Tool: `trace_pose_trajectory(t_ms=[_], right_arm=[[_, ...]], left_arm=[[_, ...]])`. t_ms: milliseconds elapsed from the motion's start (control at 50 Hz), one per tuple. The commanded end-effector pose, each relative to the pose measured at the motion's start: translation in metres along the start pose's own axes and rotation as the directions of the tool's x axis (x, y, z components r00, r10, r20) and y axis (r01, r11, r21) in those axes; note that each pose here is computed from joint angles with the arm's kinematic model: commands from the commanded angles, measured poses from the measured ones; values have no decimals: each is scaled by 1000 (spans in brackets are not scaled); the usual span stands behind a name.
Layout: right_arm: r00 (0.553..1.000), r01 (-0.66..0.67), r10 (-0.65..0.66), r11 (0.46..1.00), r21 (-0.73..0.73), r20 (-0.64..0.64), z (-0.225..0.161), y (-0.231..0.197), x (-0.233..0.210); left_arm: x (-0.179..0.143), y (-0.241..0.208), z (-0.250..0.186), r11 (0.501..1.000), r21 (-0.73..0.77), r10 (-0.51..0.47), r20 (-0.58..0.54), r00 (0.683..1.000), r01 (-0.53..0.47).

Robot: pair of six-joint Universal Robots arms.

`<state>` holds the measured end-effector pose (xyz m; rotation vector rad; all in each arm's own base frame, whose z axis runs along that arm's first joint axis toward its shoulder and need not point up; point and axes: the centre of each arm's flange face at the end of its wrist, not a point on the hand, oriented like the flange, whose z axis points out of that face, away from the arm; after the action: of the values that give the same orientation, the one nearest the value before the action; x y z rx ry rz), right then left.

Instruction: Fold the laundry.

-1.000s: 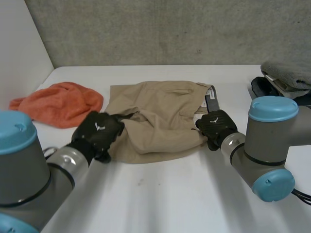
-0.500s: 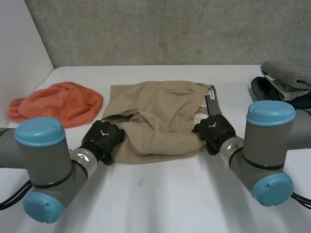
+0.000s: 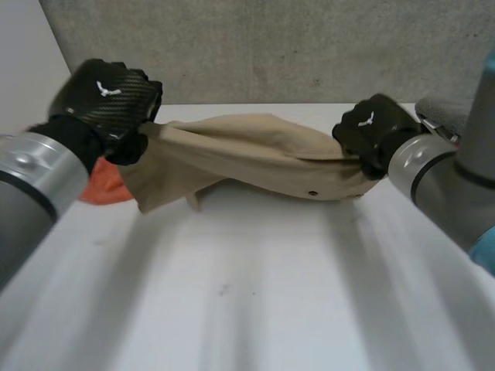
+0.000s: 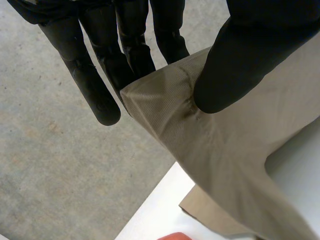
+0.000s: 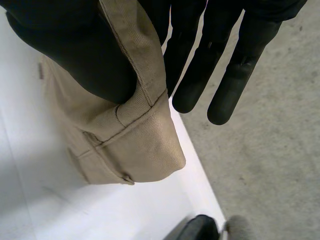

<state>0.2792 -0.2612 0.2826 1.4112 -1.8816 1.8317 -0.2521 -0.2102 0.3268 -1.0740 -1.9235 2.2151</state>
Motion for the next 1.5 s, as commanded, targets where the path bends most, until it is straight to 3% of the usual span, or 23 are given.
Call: trace_pose_trajectory(t_ms=[20,160,220,280,300,340,360,420,480,520,560,640,700,820,900,1020,1140,1300,1380,1400,1440,1480,1500], right_arm=[[999,27,-26,999,-21,26,-15,-8,7],[989,55,-38,991,-118,143,1,16,-20],[986,47,-24,989,-138,164,20,28,-30],[996,13,-6,997,-78,85,46,25,-26],[999,-4,6,999,-51,47,54,22,-22],[994,-54,60,996,66,-93,75,8,-4],[986,-68,85,991,116,-146,81,2,4],[926,-72,191,936,345,-325,94,-27,39],[845,-7,297,838,546,-445,92,-55,68],[798,55,348,770,635,-491,86,-71,82],[784,78,362,748,659,-504,85,-76,84],[793,71,355,753,655,-494,94,-68,79],[813,43,337,777,628,-474,103,-56,67],[887,-58,269,871,488,-374,127,-12,23],[942,-111,212,929,353,-261,138,28,-18],[985,-120,134,985,128,-107,130,75,-68],[998,-67,67,998,-15,-8,94,82,-73],[978,-19,71,967,-253,198,18,80,-70],[933,96,46,924,-370,358,-28,85,-77],[922,128,30,918,-376,387,-39,85,-76],[886,224,-34,904,-363,463,-64,85,-79],[876,262,-70,900,-349,477,-71,87,-79],[871,276,-82,898,-344,484,-72,89,-80]], left_arm=[[1,0,-11,992,-127,-13,-81,997,3],[29,66,40,958,-287,-39,-151,988,-6],[35,85,74,962,-272,-27,-138,990,-12],[33,81,102,982,-189,-1,-91,996,-16],[23,68,123,996,-91,17,-27,999,-20],[12,50,139,1000,16,24,37,999,-25],[-4,25,151,988,150,13,117,993,-30],[-21,-10,162,935,349,-13,216,976,-65],[-45,-53,165,787,605,-118,339,933,-120],[-49,-66,161,729,671,-157,354,922,-133],[-56,-69,158,715,686,-185,371,910,-134],[-52,-59,159,753,650,-198,374,906,-104],[-39,-35,160,815,576,-173,348,921,-65],[-6,20,156,909,416,-127,271,954,3],[32,66,139,965,260,-90,181,979,41],[72,112,104,999,29,-39,47,998,38],[85,121,46,977,-186,85,-109,990,-105],[83,106,-44,892,-346,176,-325,929,-290],[87,101,-99,814,-401,178,-516,838,-420],[93,95,-119,804,-378,167,-597,785,-459],[98,88,-137,802,-351,147,-668,730,-483],[101,78,-148,821,-315,132,-706,695,-476],[101,76,-147,828,-307,135,-704,698,-470]])
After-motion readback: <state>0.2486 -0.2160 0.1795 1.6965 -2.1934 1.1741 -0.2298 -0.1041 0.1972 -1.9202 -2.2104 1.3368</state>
